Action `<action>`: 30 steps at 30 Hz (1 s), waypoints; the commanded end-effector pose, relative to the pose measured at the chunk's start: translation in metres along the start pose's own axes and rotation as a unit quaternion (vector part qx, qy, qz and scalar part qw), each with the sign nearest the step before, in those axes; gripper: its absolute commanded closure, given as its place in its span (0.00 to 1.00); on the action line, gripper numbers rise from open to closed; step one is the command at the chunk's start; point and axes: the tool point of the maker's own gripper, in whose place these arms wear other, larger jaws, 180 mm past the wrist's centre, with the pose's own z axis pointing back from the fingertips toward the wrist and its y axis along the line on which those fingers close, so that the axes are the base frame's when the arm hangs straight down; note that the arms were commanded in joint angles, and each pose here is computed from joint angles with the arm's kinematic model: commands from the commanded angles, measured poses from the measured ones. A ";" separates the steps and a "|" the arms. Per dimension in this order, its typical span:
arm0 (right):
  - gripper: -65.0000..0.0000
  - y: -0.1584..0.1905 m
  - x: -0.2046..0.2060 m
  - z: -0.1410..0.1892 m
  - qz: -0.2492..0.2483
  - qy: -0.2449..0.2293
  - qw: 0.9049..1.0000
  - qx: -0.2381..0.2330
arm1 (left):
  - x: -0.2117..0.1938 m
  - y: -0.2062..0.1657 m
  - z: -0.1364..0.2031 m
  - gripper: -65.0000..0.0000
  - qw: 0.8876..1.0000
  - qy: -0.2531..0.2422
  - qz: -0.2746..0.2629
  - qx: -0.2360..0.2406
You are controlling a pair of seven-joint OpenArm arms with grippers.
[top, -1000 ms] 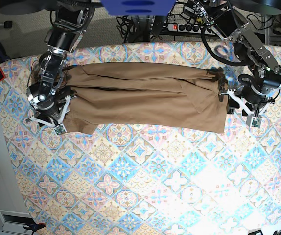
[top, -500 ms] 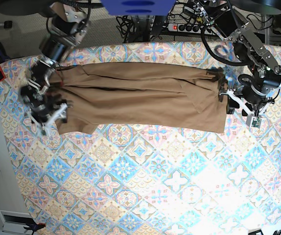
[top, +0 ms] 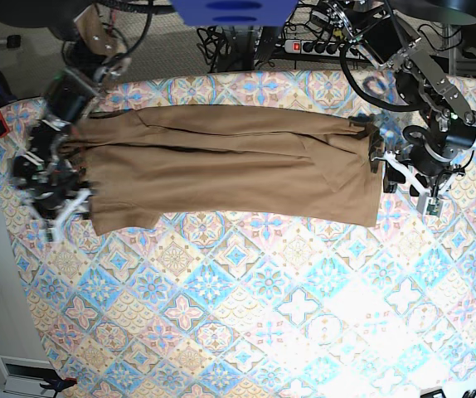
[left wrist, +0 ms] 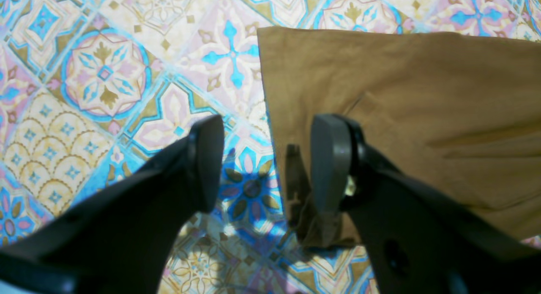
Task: Layout the t-shirt on the table in an organized manner, then fold the t-shirt properly
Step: 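Pull the brown shirt taut between the right and left grippers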
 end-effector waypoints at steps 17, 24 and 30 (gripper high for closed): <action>0.41 0.032 -0.004 -0.020 0.034 0.024 0.998 0.046 | 0.020 0.001 0.004 0.51 0.999 -0.033 -0.006 0.000; 0.41 0.058 0.029 -0.017 0.062 -0.015 0.997 0.053 | 0.020 0.002 0.004 0.51 0.999 -0.031 -0.007 0.002; 0.41 0.048 0.052 -0.003 0.076 -0.046 0.996 0.030 | 0.020 0.002 0.004 0.51 1.000 -0.030 -0.006 0.002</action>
